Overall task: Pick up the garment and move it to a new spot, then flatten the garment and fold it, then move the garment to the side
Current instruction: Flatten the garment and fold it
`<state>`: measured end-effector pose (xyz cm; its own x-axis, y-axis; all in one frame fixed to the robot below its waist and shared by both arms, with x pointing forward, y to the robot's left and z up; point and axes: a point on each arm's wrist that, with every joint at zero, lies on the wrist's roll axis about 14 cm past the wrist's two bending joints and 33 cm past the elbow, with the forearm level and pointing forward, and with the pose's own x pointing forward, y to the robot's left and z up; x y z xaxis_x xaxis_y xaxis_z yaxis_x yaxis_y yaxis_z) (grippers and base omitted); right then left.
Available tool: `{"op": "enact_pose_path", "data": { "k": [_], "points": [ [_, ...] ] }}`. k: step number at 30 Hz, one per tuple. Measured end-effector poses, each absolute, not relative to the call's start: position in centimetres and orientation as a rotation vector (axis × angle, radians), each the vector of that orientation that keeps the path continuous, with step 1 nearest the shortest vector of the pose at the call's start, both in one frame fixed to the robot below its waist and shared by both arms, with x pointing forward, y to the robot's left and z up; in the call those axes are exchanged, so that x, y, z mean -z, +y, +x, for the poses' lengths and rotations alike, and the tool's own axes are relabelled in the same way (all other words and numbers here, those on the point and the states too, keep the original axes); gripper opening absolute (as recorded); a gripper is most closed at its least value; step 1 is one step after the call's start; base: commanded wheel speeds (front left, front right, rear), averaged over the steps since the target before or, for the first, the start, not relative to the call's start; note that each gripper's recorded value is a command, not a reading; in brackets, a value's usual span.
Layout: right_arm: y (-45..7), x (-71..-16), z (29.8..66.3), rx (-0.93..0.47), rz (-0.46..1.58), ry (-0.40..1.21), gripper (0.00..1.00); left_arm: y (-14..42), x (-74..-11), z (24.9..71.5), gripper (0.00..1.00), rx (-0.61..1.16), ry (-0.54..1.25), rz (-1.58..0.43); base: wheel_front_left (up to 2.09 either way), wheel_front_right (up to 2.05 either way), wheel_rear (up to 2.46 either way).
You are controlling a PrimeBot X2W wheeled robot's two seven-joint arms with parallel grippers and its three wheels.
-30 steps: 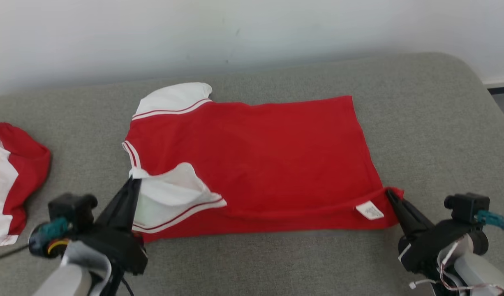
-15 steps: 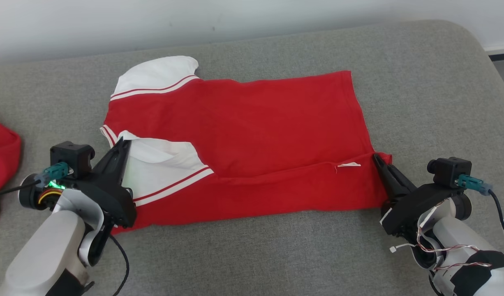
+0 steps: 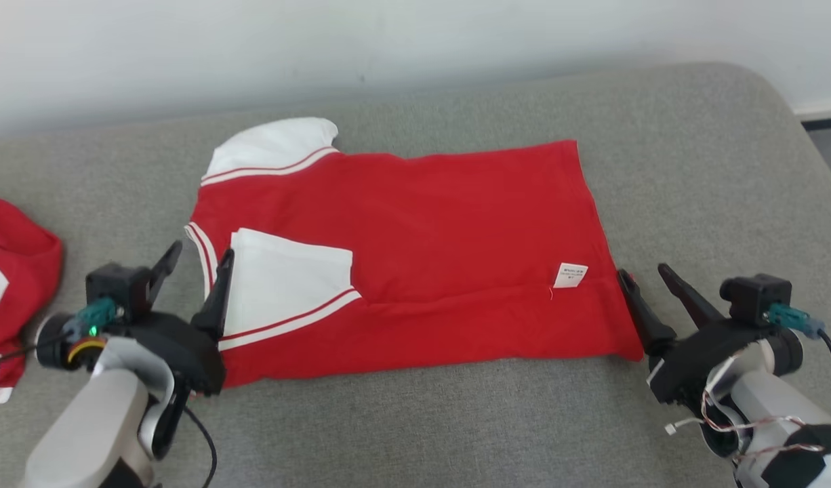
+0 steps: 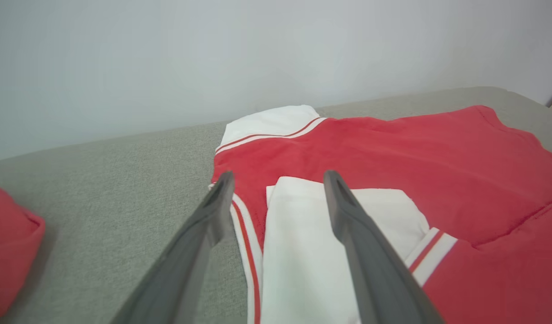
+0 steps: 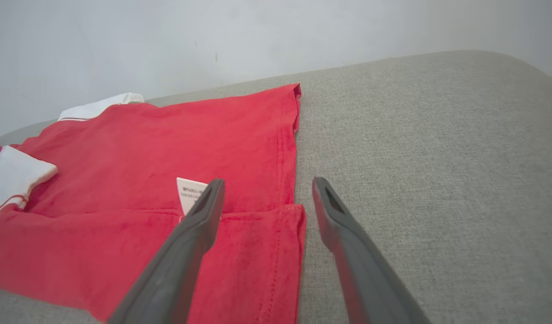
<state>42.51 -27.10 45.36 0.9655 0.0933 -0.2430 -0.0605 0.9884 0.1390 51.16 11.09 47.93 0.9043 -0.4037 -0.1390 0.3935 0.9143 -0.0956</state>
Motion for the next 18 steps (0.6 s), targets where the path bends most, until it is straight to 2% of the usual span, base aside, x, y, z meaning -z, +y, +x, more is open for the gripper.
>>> {"op": "enact_pose_path", "data": {
  "k": [8,18],
  "points": [
    [-27.6,-46.0,40.7,-0.076,0.129,0.227,1.0,12.9,-48.4,48.1,1.0,0.336,0.116,-0.126,0.0,0.0,0.0],
    [-27.5,-43.3,39.0,-0.05,0.133,0.28,1.0,13.6,-43.5,43.2,1.0,0.303,0.235,-0.129,0.0,0.0,0.0]
  ]
}}
